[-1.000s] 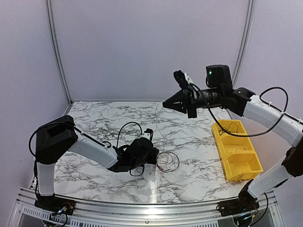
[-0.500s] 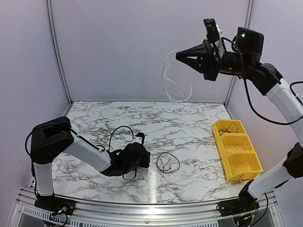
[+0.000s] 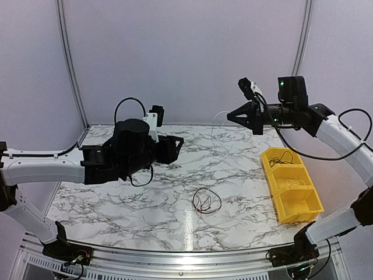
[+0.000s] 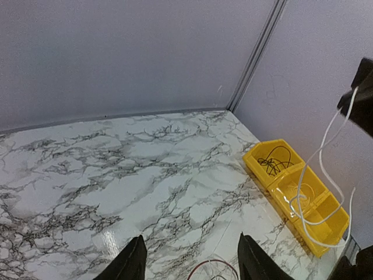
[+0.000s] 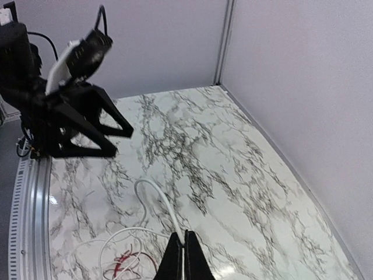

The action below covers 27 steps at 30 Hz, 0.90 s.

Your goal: Untangle the cables

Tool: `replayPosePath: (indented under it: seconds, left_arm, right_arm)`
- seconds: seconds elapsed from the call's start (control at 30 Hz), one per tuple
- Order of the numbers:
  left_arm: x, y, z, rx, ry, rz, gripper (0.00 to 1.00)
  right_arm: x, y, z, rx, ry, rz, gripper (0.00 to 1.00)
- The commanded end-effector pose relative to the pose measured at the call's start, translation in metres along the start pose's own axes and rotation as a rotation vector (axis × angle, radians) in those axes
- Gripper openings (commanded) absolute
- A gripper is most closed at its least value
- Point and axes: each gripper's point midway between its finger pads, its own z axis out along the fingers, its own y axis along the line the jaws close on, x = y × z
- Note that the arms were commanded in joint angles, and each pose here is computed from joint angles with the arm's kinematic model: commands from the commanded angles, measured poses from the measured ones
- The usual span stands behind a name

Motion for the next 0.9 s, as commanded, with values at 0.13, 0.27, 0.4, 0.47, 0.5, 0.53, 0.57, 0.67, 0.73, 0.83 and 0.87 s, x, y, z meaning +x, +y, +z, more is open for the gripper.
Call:
replayPosePath:
  seconds: [0.13, 0.27, 0.4, 0.47, 0.5, 0.53, 0.57, 0.67, 0.73, 0.83, 0.87]
  left_arm:
    - [0.013, 0.036, 0.037, -0.057, 0.165, 0.176, 0.56]
    - [0.037, 0.052, 0.041, 0.010, 0.231, 0.040, 0.56]
    - [0.059, 0.063, 0.037, -0.006, 0.256, -0.024, 0.56]
    - [0.063, 0.058, 0.040, 0.015, 0.278, -0.053, 0.56]
    - [0.065, 0.055, 0.042, 0.024, 0.293, -0.065, 0.56]
    - [0.068, 0.053, 0.043, 0.031, 0.308, -0.073, 0.56]
    - [0.069, 0.052, 0.043, 0.031, 0.320, -0.080, 0.56]
    - [0.070, 0.052, 0.041, 0.029, 0.329, -0.098, 0.56]
    - [0.068, 0.051, 0.040, 0.032, 0.324, -0.100, 0.56]
    - [0.064, 0.053, 0.039, 0.020, 0.312, -0.092, 0.56]
    - [0.063, 0.054, 0.039, 0.017, 0.310, -0.092, 0.57]
  right_arm:
    - [0.076, -0.045, -0.067, 0.309, 0.241, -0.020, 0.00]
    - [0.121, -0.063, -0.110, 0.436, 0.420, -0.008, 0.00]
    - [0.159, -0.077, -0.152, 0.520, 0.601, -0.012, 0.00]
    - [0.175, -0.083, -0.174, 0.554, 0.673, 0.002, 0.00]
    - [0.185, -0.084, -0.182, 0.559, 0.722, 0.010, 0.00]
    - [0.192, -0.085, -0.188, 0.560, 0.754, 0.008, 0.00]
    - [0.201, -0.085, -0.195, 0.558, 0.797, 0.011, 0.00]
    - [0.227, -0.084, -0.214, 0.563, 0.917, 0.015, 0.00]
    - [0.241, -0.083, -0.221, 0.559, 0.966, 0.024, 0.00]
    - [0.261, -0.081, -0.226, 0.545, 1.036, 0.042, 0.00]
    - [0.267, -0.081, -0.227, 0.545, 1.056, 0.051, 0.00]
